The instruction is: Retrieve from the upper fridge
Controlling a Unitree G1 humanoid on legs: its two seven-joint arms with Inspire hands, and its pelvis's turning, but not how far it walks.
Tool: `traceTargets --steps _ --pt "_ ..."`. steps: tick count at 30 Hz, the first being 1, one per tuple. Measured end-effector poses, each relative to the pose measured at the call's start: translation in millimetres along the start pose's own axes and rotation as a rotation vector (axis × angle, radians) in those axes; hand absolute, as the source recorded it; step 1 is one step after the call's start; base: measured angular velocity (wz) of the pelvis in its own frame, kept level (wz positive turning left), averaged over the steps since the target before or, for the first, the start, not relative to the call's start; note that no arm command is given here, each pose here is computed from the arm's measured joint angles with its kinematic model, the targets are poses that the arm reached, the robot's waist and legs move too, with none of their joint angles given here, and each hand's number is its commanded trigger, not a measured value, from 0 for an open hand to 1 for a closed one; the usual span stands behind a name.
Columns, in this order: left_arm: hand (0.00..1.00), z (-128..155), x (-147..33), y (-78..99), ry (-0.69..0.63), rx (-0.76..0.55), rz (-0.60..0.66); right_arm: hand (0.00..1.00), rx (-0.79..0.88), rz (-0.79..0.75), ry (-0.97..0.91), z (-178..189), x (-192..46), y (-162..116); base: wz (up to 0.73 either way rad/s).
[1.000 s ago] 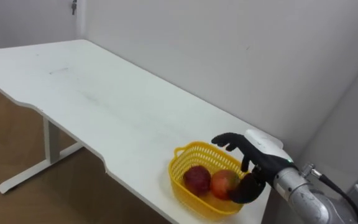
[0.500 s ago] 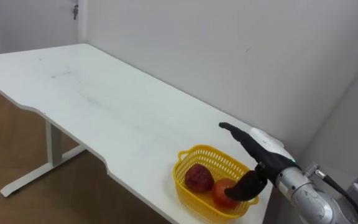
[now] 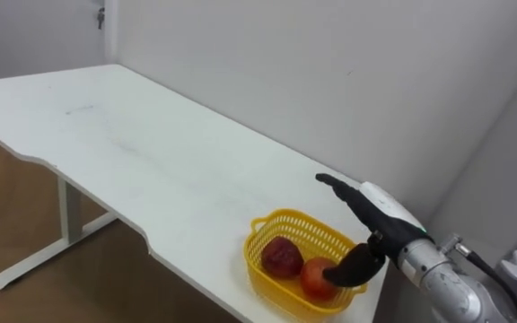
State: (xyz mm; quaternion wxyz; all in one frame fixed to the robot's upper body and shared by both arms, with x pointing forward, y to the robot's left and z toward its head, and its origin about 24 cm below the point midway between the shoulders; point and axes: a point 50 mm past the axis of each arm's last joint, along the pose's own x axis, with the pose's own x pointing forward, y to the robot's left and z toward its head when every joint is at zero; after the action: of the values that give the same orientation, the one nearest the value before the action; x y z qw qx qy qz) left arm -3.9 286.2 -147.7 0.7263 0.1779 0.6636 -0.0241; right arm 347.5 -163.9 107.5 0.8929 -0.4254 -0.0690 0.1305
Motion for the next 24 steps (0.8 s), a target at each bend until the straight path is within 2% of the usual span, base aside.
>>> traceTargets --steps 5,9,17,24 --pt "0.0 -4.7 0.5 -10.8 0.011 -0.023 -0.019 0.0 0.027 -0.102 -0.119 26.6 -2.4 -17.2 -0.06" --pt "0.0 -8.4 0.6 -20.1 0.019 -0.033 -0.035 0.0 0.048 -0.112 -0.168 34.5 -9.2 -13.5 -0.11" --pt "0.0 -10.5 0.5 -25.8 0.02 -0.025 -0.02 0.0 0.117 -0.16 -0.238 43.9 -40.1 7.9 -0.16" --pt "0.0 -18.0 1.1 -37.2 0.045 -0.032 -0.053 0.0 0.186 -0.303 -0.373 69.7 -65.2 -4.9 -0.14"
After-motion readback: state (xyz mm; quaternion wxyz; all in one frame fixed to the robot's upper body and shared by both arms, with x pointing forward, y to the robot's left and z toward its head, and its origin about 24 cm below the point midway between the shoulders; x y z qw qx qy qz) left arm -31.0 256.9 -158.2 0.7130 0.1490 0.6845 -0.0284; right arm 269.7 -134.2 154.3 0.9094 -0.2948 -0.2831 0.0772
